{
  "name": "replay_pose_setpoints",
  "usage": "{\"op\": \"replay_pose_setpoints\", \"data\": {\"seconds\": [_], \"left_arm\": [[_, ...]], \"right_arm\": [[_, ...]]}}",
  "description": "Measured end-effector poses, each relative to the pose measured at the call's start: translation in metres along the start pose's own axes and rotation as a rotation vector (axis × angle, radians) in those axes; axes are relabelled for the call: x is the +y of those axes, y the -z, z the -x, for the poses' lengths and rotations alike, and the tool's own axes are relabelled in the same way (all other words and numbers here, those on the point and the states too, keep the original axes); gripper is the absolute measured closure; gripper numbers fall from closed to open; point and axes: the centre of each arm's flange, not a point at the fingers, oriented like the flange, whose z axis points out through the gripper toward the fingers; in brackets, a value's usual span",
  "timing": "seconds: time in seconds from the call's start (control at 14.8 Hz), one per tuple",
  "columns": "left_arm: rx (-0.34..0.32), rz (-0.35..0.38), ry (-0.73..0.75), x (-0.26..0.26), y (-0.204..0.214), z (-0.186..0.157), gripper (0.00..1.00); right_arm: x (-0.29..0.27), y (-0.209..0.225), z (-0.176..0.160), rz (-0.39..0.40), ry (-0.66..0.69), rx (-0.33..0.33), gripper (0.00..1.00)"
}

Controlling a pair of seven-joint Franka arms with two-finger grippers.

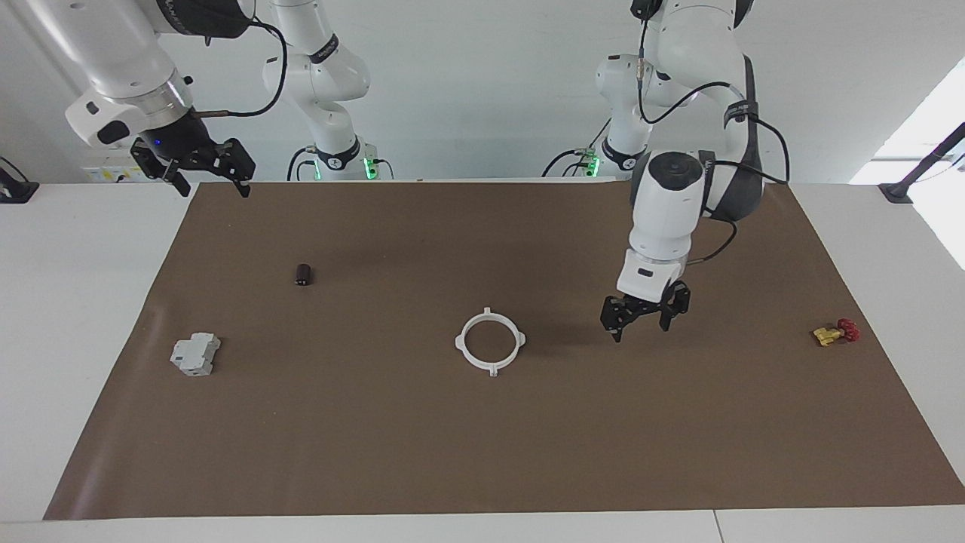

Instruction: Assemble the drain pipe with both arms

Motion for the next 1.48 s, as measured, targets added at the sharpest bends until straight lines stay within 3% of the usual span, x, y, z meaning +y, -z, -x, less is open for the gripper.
{"op": "replay_pose_setpoints", "data": {"seconds": [0.27,0.61,1.08,1.48], "left_arm": [[-0.064,0.039,-0.024,-0.066,0.023,-0.019,0.00],[-0.103,0.028,-0.072,-0.144,0.076,-0.025,0.00],[-0.173,0.007,-0.035,-0.180,0.149,-0.015,0.00],[-0.238,-0.003,-0.029,-0.203,0.180,-0.014,0.00]], "right_arm": [[0.000,0.000,0.000,0.000,0.000,0.000,0.00],[0.000,0.000,0.000,0.000,0.000,0.000,0.00],[-0.001,0.000,0.000,0.000,0.001,0.000,0.00],[-0.001,0.000,0.000,0.000,0.002,0.000,0.00]]}}
